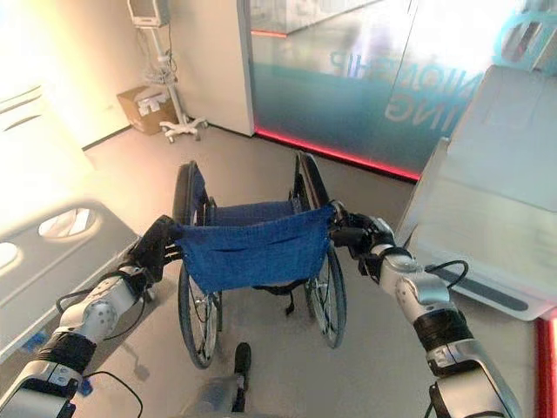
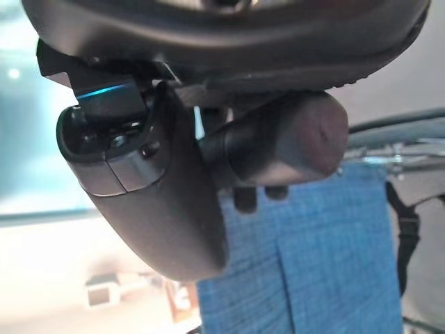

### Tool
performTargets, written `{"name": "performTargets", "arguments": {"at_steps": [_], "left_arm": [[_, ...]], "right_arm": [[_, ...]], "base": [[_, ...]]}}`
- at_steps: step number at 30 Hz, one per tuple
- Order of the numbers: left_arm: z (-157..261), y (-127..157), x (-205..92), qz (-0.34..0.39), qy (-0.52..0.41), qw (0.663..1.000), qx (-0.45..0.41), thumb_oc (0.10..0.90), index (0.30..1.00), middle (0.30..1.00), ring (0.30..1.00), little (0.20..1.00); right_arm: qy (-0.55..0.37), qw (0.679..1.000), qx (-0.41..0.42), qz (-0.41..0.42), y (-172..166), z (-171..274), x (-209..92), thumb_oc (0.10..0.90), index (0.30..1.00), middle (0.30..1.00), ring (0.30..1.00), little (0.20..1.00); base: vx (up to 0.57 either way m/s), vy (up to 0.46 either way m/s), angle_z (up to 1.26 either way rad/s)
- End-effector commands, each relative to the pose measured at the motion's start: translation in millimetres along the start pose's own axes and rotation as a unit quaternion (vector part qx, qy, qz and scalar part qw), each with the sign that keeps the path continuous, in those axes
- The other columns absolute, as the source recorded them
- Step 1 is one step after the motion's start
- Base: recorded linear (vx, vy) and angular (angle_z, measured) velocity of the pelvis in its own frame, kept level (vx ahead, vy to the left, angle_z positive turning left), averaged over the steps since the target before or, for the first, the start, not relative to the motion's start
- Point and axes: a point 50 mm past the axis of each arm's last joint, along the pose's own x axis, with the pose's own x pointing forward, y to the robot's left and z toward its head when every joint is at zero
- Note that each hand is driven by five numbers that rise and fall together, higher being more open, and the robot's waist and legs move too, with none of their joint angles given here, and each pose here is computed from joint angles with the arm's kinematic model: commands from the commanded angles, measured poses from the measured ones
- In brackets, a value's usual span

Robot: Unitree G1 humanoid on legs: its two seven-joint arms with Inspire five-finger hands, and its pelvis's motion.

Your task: Push the wheelchair next to the bed

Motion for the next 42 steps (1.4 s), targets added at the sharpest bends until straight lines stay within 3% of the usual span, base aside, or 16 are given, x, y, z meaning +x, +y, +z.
{"name": "performTargets", "arguments": {"at_steps": [1,7,18,25,32,42], "left_arm": [[37,-45,10,-0.083,-0.074,0.992,-0.054,0.400,0.300,0.300,0.300,0.300],[32,-47,13,-0.079,-0.065,0.994,-0.040,0.400,0.300,0.300,0.300,0.300],[44,-60,4,-0.093,-0.107,0.989,-0.050,0.400,0.300,0.300,0.300,0.300],[24,-95,-18,-0.197,-0.098,0.971,-0.095,0.400,0.300,0.300,0.300,0.300],[23,-105,-41,-0.246,-0.091,0.959,-0.103,0.400,0.300,0.300,0.300,0.300],[17,-104,-50,-0.280,-0.080,0.952,-0.098,0.400,0.300,0.300,0.300,0.300]], "right_arm": [[-0.074,0.988,0.039,0.132,57,17,-6,0.400,0.300,0.300,0.300,0.300],[-0.071,0.988,0.042,0.128,57,12,-7,0.400,0.300,0.300,0.300,0.300],[-0.118,0.984,0.043,0.124,59,43,-5,0.400,0.300,0.300,0.300,0.300],[-0.159,0.980,0.019,0.114,32,59,-9,0.400,0.300,0.300,0.300,0.300],[-0.163,0.982,0.002,0.099,15,65,-11,0.400,0.300,0.300,0.300,0.300],[-0.167,0.982,-0.004,0.086,33,85,5,0.400,0.300,0.300,0.300,0.300]], "base": [[0.45,0.321,-0.29],[0.43,0.280,-0.20],[0.40,-0.057,0.05],[0.48,-0.191,0.74],[0.28,-0.276,0.63],[0.33,-0.090,-0.08]]}}
